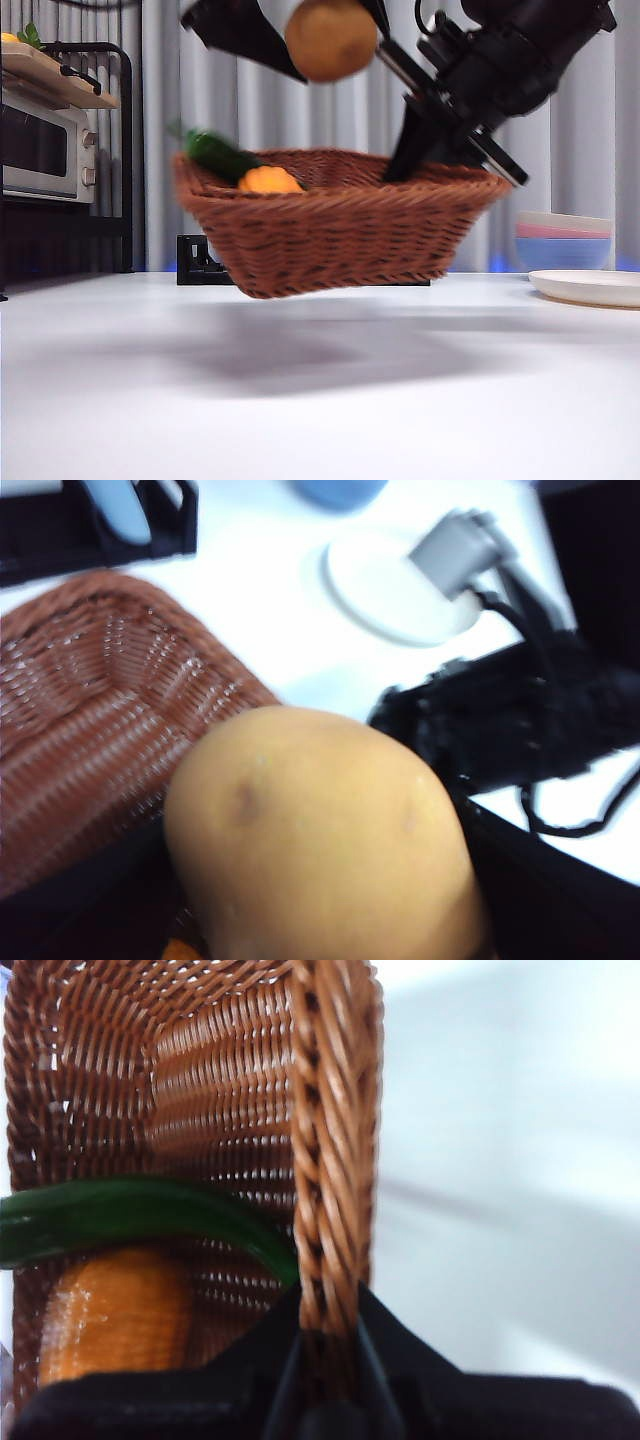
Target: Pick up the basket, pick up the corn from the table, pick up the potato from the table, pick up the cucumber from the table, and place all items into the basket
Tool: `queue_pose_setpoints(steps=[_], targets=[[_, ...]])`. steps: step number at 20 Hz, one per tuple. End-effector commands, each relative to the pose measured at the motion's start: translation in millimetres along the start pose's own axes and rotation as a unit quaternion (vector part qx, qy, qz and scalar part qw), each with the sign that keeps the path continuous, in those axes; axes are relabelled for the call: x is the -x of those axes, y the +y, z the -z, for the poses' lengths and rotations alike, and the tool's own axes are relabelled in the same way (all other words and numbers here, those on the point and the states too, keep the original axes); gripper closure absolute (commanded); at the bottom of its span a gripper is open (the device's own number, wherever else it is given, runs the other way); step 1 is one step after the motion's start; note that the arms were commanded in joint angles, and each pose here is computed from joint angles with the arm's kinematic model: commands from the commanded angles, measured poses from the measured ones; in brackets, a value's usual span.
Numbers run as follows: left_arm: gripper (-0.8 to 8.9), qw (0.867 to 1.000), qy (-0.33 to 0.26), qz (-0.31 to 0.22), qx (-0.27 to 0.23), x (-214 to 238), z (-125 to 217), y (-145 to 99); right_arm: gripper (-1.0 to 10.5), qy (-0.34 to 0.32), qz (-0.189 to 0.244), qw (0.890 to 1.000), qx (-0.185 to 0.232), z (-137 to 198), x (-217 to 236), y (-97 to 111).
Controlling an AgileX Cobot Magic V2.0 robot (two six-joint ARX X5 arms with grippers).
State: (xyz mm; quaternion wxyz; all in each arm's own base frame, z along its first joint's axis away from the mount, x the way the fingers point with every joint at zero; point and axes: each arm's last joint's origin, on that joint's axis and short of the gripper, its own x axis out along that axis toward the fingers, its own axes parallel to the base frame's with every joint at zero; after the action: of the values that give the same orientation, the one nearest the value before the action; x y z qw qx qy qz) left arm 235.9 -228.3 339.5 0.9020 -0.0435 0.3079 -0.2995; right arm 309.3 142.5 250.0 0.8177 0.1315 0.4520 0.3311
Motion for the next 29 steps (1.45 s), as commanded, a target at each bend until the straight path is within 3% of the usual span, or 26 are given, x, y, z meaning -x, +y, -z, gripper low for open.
queue_pose_setpoints(steps=[1,2,3,4,5,9,12,13,17,20,22,25,29], targets=[[8.10,0.999,0.028,-0.028,-0.006,-27.8,6.3,10.4,9.6,-0.009,-0.019,1.000,-0.001,-3.9,2.8,4.0],[7.51,0.999,0.039,-0.031,-0.005,-35.0,9.3,13.1,9.6,-0.008,-0.019,1.000,-0.002,-3.6,2.8,3.9],[5.89,0.998,0.048,-0.035,-0.004,-37.0,11.2,14.7,9.6,-0.007,-0.019,1.000,-0.002,-3.4,2.9,3.9],[3.22,0.998,0.055,-0.038,-0.005,-37.6,12.8,15.4,9.6,-0.006,-0.018,1.000,-0.003,-3.2,2.8,3.8],[1.82,0.997,0.060,-0.039,-0.007,-37.5,13.6,15.7,9.6,-0.006,-0.018,1.000,-0.003,-3.2,2.8,3.8],[1.90,0.995,0.076,-0.064,-0.003,-36.7,16.6,21.0,9.6,-0.006,-0.019,1.000,-0.003,-3.2,3.0,3.8],[3.29,0.995,0.070,-0.078,-0.003,-35.3,15.6,21.9,9.6,-0.006,-0.017,1.000,-0.008,-3.9,5.3,0.0],[3.29,0.995,0.066,-0.077,-0.003,-35.5,14.8,22.1,9.6,-0.007,-0.017,1.000,-0.009,-4.0,5.5,-0.5],[1.63,0.994,0.066,-0.082,-0.001,-35.3,13.8,26.0,9.6,-0.008,-0.016,1.000,-0.010,-4.5,6.2,-1.8],[1.45,0.995,0.058,-0.086,0.003,-25.4,3.4,29.3,9.6,-0.009,-0.015,1.000,-0.010,-4.6,6.3,-2.0],[1.46,0.996,0.030,-0.080,-0.013,0.3,-12.4,23.9,9.6,-0.013,-0.011,1.000,-0.013,-5.8,7.9,-4.9],[1.49,0.996,-0.063,-0.053,-0.029,71.3,-40.8,12.8,9.6,-0.025,0.000,0.999,-0.034,-9.1,13.4,-15.3],[1.49,0.985,-0.165,-0.025,-0.037,156.1,-51.3,6.9,9.6,-0.040,0.006,0.995,-0.087,-13.4,9.2,-28.4]])
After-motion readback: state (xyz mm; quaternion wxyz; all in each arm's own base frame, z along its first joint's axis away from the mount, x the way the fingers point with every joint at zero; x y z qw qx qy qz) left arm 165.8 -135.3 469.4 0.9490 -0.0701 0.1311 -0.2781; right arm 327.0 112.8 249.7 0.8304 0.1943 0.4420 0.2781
